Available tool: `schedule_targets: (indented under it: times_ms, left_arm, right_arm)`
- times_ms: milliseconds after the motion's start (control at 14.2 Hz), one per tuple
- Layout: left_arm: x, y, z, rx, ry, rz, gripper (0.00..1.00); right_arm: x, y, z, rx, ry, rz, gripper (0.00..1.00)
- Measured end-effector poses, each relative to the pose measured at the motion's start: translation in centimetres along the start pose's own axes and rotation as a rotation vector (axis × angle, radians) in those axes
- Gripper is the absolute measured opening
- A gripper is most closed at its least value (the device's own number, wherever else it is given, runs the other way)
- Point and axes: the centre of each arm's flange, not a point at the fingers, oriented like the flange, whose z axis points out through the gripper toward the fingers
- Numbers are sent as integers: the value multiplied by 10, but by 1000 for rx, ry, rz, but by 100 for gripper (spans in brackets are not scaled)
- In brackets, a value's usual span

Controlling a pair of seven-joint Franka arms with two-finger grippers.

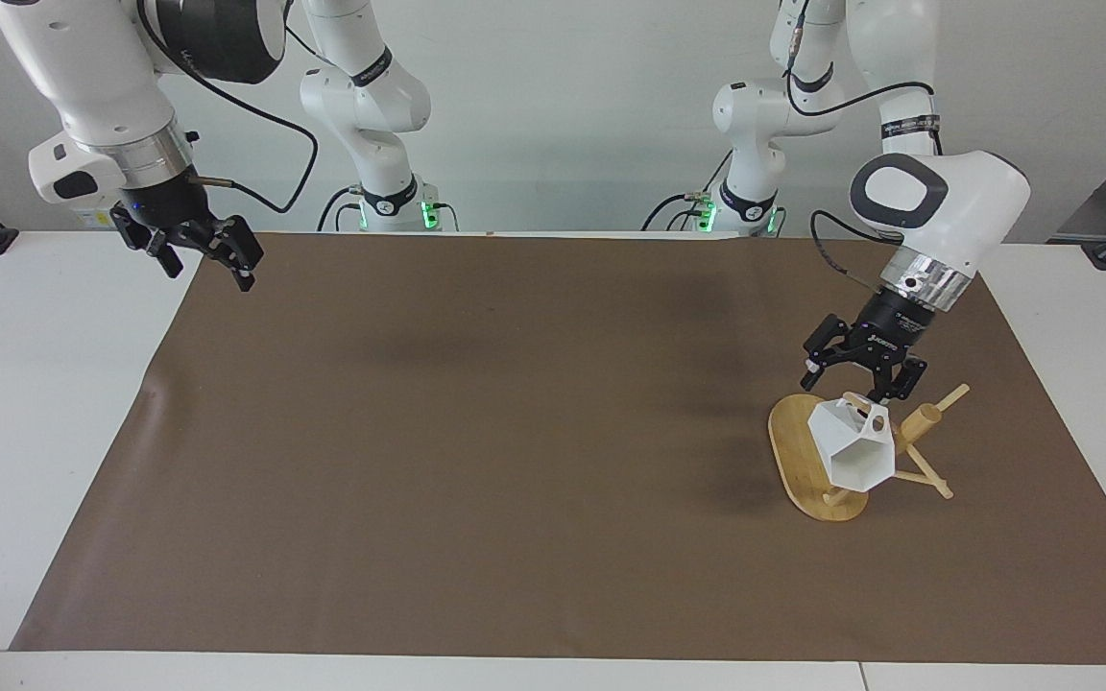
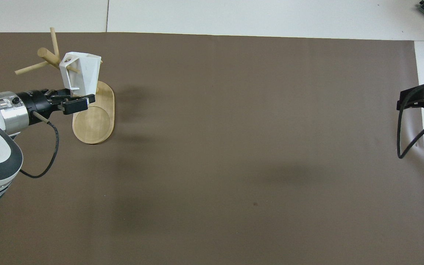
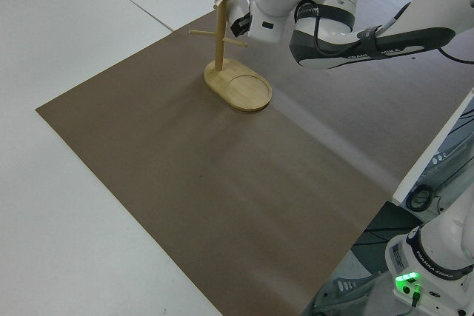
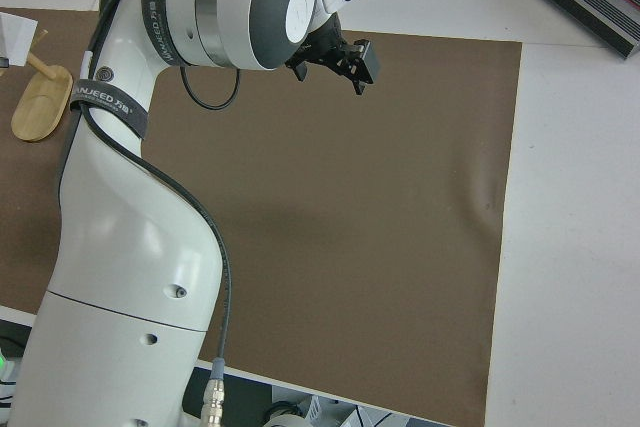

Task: Hang cup on rack
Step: 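Lower the cup onto the wooden peg with the left gripper, then open the left gripper and pull it back from the cup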

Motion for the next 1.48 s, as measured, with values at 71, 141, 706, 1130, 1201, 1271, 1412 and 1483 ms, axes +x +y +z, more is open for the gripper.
schedule_targets:
  times_ms: [71,141,706,1130,1201,1271,1412,1483]
  left_arm:
    - [0,3,-5,-1,31,28,100]
    - [-2,4,-12,-4,56,55,100]
    - [-15,-13,-90,-113,228,344,100]
    - [-26,-11,-120,-33,303,812,100]
    - [-28,-7,-127,-21,322,910,100]
    - [-30,-5,-134,-8,352,1021,100]
    - [-36,-8,-144,17,390,1232,100]
    - [-40,-10,-148,28,402,1341,100]
  right_arm:
    - [0,-1,0,0,0,-2,100]
    - [0,-3,0,0,0,-6,100]
    - [-6,-39,-3,5,4,-68,100]
    - [-1,-14,-1,1,6,-23,100]
    - [0,-8,0,1,9,-13,100]
    - [2,-2,1,0,18,-6,100]
    - [5,8,6,-1,29,-8,100]
    - [6,10,9,-2,28,-8,100]
